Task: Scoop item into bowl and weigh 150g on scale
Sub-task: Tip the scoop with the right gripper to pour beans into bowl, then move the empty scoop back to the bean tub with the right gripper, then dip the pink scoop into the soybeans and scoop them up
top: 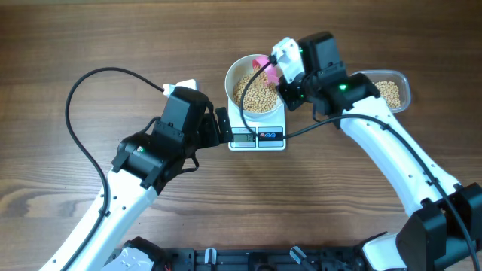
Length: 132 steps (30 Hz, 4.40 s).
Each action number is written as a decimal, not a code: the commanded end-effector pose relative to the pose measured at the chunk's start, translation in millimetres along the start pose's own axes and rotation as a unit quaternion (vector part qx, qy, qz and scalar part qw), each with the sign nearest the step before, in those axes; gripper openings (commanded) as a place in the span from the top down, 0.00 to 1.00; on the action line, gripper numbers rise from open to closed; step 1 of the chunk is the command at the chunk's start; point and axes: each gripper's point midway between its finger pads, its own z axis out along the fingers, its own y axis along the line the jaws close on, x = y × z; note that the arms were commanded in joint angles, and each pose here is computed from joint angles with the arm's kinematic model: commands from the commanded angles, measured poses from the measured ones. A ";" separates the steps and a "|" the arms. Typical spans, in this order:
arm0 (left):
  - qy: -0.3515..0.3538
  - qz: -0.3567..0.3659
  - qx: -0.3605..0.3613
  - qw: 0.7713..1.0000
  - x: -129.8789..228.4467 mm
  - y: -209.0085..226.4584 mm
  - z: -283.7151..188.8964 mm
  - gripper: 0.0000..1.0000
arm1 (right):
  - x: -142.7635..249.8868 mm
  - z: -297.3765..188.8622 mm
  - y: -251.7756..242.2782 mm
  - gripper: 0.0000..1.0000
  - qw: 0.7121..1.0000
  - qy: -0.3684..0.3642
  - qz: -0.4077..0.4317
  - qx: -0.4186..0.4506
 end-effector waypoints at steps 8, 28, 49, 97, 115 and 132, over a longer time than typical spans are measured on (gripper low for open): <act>-0.007 0.002 -0.002 1.000 -3.2 1.9 -2.1 0.00 | -17.5 -27.5 -5.4 0.96 0.998 -0.031 -0.049 0.038; -0.007 0.002 -0.002 1.000 -3.2 1.9 -2.1 0.00 | -8.1 -36.8 17.0 0.96 0.996 -0.023 -0.088 -0.021; -0.007 0.002 -0.002 1.000 -3.2 1.9 -2.1 0.00 | -6.1 -90.3 24.0 0.96 0.913 -0.058 0.252 -0.314; -0.007 0.002 -0.002 1.000 -3.2 1.9 -2.1 0.00 | 149.1 -127.8 -208.5 0.96 0.911 -0.029 0.405 0.071; -0.007 0.002 -0.002 1.000 -3.2 1.9 -2.1 0.00 | 160.5 -114.0 -217.5 0.96 0.947 0.110 0.217 0.208; -0.007 0.002 -0.002 1.000 -3.2 1.9 -2.1 0.00 | 184.5 -74.5 -195.0 0.96 0.942 0.156 0.265 0.134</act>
